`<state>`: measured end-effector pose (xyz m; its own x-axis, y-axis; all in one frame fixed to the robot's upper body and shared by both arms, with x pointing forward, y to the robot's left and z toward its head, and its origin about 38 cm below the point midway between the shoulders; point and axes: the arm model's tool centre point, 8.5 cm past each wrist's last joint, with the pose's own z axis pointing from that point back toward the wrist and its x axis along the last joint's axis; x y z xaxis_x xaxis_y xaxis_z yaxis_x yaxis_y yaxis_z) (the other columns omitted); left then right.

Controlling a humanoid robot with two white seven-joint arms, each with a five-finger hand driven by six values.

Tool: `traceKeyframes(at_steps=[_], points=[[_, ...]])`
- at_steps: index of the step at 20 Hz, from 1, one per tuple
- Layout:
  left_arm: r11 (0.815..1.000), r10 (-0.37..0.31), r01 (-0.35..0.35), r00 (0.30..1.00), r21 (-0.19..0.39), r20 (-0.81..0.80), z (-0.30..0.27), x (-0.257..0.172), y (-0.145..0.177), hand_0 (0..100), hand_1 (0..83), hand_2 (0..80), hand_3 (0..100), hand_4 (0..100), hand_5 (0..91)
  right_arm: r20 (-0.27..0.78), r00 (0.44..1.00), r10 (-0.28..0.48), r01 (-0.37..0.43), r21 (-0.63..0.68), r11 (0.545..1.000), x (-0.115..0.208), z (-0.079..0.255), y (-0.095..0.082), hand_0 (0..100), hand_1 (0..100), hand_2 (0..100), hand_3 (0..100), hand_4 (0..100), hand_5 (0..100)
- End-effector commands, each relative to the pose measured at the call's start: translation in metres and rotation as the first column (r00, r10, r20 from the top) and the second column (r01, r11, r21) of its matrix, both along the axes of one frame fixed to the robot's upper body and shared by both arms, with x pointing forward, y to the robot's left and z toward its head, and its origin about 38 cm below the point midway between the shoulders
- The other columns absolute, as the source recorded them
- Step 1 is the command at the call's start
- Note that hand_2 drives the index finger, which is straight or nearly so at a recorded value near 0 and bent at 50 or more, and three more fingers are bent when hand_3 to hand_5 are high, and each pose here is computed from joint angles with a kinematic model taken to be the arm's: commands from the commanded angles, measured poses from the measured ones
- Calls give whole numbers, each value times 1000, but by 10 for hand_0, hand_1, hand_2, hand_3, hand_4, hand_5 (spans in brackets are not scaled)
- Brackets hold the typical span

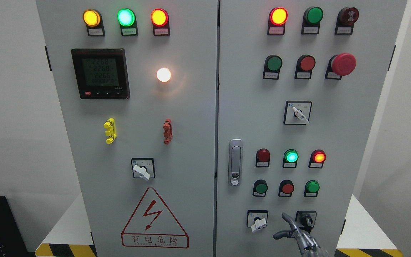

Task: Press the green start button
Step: 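Raise the right hand up toward the lower green push button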

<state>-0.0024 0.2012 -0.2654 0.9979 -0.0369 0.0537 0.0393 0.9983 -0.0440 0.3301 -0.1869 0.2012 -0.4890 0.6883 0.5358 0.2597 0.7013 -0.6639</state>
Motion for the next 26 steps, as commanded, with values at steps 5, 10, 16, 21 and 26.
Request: traceKeyframes(at_steps=[5, 10, 16, 21, 26], points=[[1000, 0, 0, 1000, 0, 0, 0, 0, 0, 120, 556, 0, 0, 0, 0, 18, 997, -75, 77, -147, 986, 16, -1, 1, 558, 354, 0, 557, 578, 522], [1000, 0, 0, 1000, 0, 0, 0, 0, 0, 120, 556, 0, 0, 0, 0, 23, 996, -88, 91, -171, 981, 26, 0, 2, 574, 362, 0, 573, 594, 544], [1000, 0, 0, 1000, 0, 0, 0, 0, 0, 120, 556, 0, 0, 0, 0, 35, 992, -119, 124, -204, 971, 35, 3, 0, 591, 376, 0, 590, 604, 551], [1000, 0, 0, 1000, 0, 0, 0, 0, 0, 120, 556, 0, 0, 0, 0, 23, 991, -129, 131, -214, 968, 41, 1, 0, 606, 381, 0, 599, 606, 556], [1000, 0, 0, 1000, 0, 0, 0, 0, 0, 120, 556, 0, 0, 0, 0, 17, 991, -132, 132, -220, 966, 49, 0, 1, 617, 385, 0, 603, 609, 557]])
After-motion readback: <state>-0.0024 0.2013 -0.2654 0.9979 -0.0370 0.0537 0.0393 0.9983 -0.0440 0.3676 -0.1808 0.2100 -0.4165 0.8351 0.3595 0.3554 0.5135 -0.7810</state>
